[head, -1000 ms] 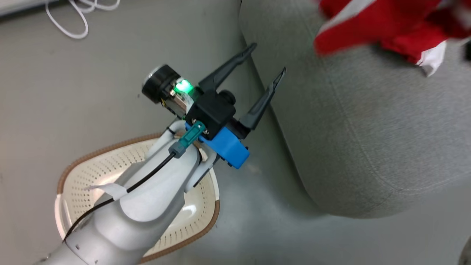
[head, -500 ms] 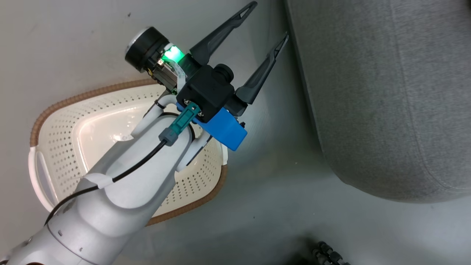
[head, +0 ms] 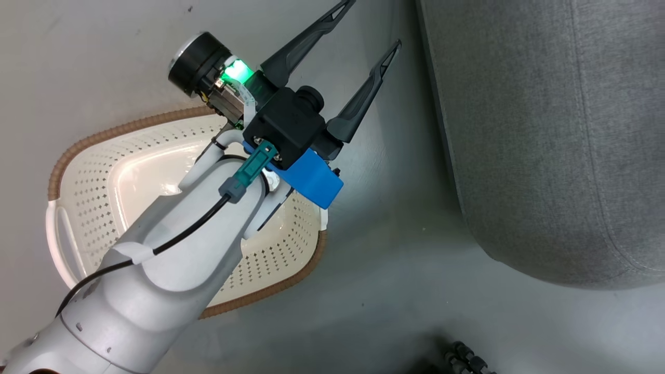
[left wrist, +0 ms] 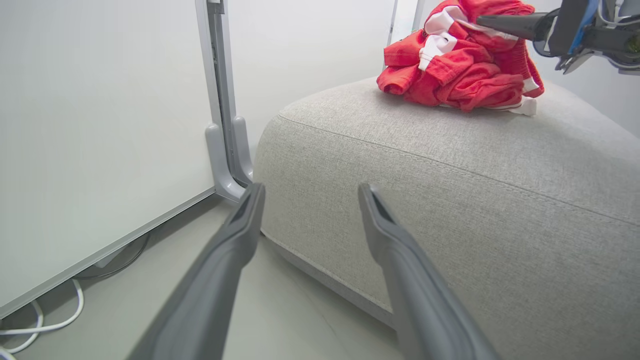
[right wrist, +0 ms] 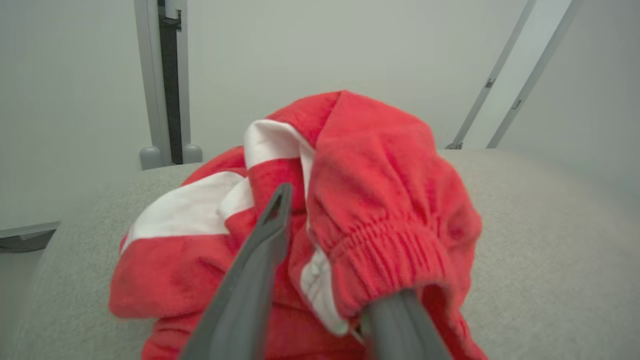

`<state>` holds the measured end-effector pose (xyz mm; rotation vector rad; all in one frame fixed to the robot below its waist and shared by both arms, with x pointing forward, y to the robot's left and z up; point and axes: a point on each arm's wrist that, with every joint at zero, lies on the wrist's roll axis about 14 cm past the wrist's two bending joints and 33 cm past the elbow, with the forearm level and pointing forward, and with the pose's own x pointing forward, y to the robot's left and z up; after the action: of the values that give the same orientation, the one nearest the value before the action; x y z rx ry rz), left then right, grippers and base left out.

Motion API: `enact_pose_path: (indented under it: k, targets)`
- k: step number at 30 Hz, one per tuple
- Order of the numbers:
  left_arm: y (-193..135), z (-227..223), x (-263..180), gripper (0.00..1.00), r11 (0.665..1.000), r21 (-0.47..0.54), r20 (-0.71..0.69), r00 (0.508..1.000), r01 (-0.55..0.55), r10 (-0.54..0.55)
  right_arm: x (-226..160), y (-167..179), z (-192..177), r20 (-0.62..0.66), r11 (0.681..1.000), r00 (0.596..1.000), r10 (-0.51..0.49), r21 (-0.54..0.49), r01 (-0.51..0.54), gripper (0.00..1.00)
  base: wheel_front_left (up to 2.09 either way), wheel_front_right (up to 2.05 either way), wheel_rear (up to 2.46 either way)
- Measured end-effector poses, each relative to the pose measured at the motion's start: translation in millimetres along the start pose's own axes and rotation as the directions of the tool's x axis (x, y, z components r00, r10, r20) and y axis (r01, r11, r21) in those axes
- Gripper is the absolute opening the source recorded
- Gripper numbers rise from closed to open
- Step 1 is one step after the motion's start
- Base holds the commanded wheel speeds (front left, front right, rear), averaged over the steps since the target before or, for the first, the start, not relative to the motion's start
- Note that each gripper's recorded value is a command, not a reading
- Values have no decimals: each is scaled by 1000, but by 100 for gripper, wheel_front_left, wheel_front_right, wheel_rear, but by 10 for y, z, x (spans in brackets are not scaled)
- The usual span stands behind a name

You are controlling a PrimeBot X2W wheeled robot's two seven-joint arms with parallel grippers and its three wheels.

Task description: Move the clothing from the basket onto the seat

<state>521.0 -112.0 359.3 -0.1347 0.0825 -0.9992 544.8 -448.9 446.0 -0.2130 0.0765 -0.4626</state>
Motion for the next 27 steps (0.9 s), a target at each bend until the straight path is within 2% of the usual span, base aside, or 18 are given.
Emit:
enact_pose_path:
  k: [6,12,20,27]
  targets:
    - [-91,200,-42,100,1000,1,23,1000,-11,11,-356,-64,69,12,1000,1000,0,11,0,100,0,0,0]
    - [-206,489,-138,100,999,-9,48,998,-48,48,-883,-119,43,-21,1000,1000,23,-1,-23,100,0,0,0]
    - [-252,909,-447,100,988,-12,83,984,-155,155,-1367,-192,240,2,999,999,47,27,-47,100,0,0,0]
    - [-463,1207,-722,100,980,-14,122,973,-198,198,-1688,-246,126,-50,997,997,61,59,-58,100,0,0,0]
